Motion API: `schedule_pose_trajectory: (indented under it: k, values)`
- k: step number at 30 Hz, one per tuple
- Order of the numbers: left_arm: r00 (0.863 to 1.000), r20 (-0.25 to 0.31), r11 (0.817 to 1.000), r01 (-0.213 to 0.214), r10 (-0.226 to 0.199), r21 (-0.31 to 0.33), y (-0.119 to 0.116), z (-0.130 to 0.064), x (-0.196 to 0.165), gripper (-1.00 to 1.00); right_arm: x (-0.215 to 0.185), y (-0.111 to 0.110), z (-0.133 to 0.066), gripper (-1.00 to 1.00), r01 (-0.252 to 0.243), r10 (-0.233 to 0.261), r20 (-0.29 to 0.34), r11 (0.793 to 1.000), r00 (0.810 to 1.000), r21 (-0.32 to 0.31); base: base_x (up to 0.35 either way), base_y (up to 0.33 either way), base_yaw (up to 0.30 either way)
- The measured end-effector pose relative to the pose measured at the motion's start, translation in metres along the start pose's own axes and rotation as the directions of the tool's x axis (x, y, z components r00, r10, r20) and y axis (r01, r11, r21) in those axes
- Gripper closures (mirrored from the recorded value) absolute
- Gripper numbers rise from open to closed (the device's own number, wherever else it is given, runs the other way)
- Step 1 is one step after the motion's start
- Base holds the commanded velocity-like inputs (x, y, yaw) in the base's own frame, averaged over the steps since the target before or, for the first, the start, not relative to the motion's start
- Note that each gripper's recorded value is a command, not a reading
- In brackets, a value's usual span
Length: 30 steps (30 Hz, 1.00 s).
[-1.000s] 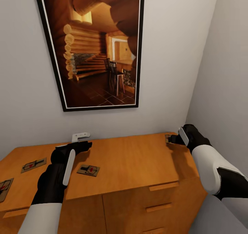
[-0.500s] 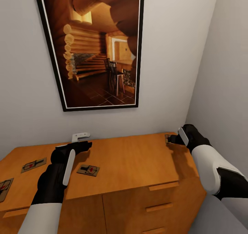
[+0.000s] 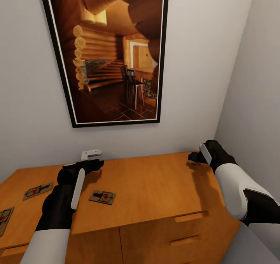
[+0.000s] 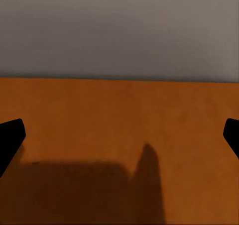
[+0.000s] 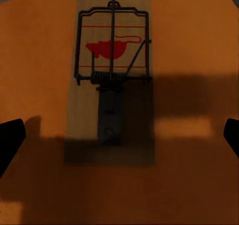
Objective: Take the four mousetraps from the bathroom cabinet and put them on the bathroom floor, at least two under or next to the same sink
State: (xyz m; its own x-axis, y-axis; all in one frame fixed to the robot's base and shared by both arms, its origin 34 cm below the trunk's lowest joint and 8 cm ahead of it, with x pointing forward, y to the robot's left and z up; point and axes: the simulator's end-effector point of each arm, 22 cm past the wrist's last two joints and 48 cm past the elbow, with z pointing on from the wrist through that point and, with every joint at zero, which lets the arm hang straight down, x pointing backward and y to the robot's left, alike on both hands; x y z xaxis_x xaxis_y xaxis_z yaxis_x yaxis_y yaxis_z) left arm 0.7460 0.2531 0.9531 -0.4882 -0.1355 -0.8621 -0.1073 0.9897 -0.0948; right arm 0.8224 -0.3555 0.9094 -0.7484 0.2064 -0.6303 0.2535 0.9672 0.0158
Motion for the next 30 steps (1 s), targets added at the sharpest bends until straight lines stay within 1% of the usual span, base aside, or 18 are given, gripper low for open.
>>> schedule_pose_trajectory:
  k: [30]
  values:
    - [1.0, 0.0, 1.0, -0.001, 0.001, 0.0, -0.0003, 0.0002, 0.0001, -1.0, -0.0026, -0.0058, 0.0008, -1.0, -0.006, 0.006, 0.011, 1.0, 1.0, 0.007, 0.018, 0.003, 0.0]
